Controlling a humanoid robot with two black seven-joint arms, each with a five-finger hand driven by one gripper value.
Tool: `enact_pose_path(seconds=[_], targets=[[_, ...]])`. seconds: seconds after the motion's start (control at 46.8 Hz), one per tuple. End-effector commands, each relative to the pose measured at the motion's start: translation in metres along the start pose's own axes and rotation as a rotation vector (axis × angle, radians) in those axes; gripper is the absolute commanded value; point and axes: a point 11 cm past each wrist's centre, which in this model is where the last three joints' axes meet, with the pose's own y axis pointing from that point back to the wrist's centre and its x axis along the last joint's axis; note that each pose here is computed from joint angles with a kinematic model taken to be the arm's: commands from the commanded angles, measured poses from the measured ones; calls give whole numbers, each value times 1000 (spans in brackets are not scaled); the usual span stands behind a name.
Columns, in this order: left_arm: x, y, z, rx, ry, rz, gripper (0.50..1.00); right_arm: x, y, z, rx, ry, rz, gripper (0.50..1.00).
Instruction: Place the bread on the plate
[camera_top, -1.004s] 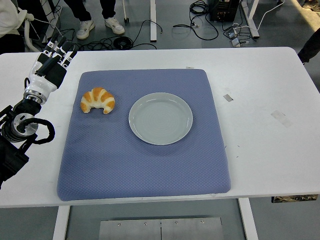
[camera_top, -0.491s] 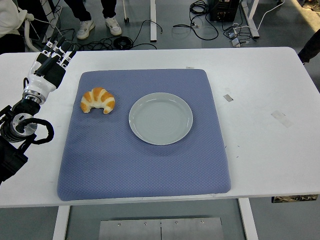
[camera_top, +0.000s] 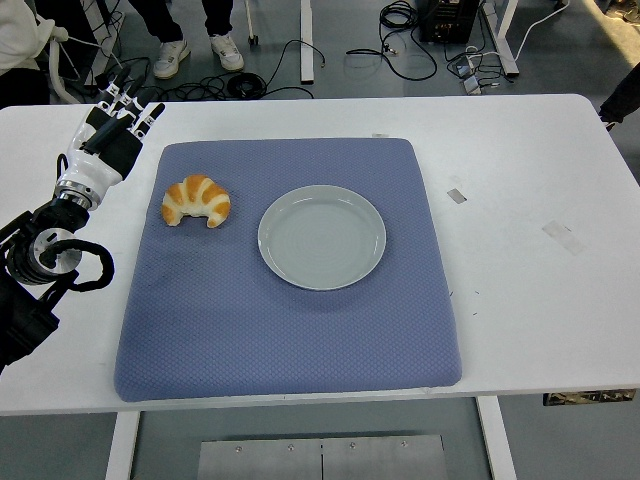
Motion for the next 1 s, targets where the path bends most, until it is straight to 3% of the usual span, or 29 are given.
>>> enact_pose_path(seconds=[0.0, 0.342, 0.577, 0.833, 0.983], targets=[[1, 0, 2, 2, -14, -1, 983, 0, 0, 0, 0, 1, 1, 1000], [-16, 4, 14, 29, -147, -73, 983, 0, 0, 0, 0, 0, 0, 1000], [-12, 5, 10, 105, -442, -65, 983, 0, 0, 0, 0, 0, 0, 1000], [-25, 7, 33, 186, -738, -199, 983, 0, 0, 0, 0, 1, 1, 1000], [-51, 16, 52, 127, -929, -300, 983, 0, 0, 0, 0, -1, 1, 1000]])
